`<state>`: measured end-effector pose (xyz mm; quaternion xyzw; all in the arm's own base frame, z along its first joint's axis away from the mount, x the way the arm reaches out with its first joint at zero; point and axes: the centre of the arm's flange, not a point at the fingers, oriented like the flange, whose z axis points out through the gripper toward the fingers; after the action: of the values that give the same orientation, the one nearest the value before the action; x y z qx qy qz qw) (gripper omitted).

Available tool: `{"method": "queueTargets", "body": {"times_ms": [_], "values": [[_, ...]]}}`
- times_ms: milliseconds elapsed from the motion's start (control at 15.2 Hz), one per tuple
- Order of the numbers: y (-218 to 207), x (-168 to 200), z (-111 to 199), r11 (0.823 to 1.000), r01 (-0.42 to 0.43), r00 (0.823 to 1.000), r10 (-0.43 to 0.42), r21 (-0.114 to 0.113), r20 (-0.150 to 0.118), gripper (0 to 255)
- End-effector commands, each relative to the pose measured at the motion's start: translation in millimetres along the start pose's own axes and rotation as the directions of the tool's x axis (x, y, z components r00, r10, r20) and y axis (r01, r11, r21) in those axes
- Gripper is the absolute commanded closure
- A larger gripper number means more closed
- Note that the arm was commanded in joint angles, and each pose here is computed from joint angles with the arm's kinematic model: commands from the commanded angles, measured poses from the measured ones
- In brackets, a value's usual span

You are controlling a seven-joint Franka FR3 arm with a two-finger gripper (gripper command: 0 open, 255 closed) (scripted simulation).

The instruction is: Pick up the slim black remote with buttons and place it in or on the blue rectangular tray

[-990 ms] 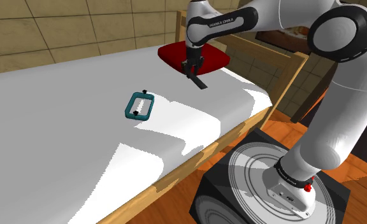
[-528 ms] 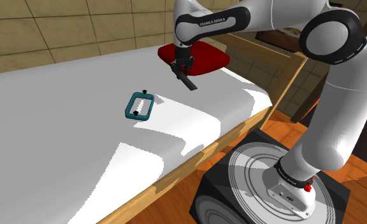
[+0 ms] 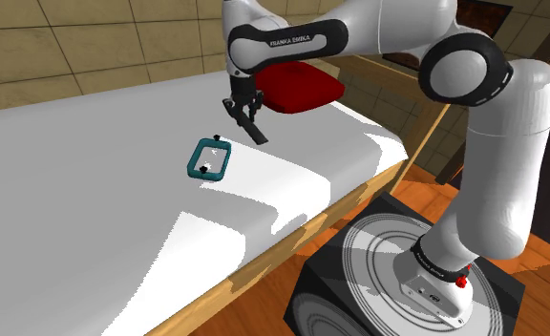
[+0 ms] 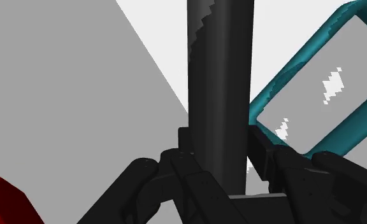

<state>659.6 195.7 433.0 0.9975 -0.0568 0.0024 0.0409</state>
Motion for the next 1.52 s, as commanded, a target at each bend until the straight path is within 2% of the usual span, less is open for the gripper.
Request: {"method": "queueTargets", "body": {"times_ms": [0, 528, 1254, 1452], "values": [[-27.5, 4.8, -0.6, 1.0, -0.001, 1.0, 0.001, 0.0, 0.0, 255], [-139.2, 15.4, -6.1, 1.0, -0.001, 1.0, 0.001, 0.0, 0.0, 255], [-143.9, 14.9, 51.8, 1.0, -0.001, 1.0, 0.001, 0.0, 0.0, 255], [-144.1, 14.9, 53.9, 1.0, -0.001, 1.0, 0.001, 0.0, 0.0, 255]]}}
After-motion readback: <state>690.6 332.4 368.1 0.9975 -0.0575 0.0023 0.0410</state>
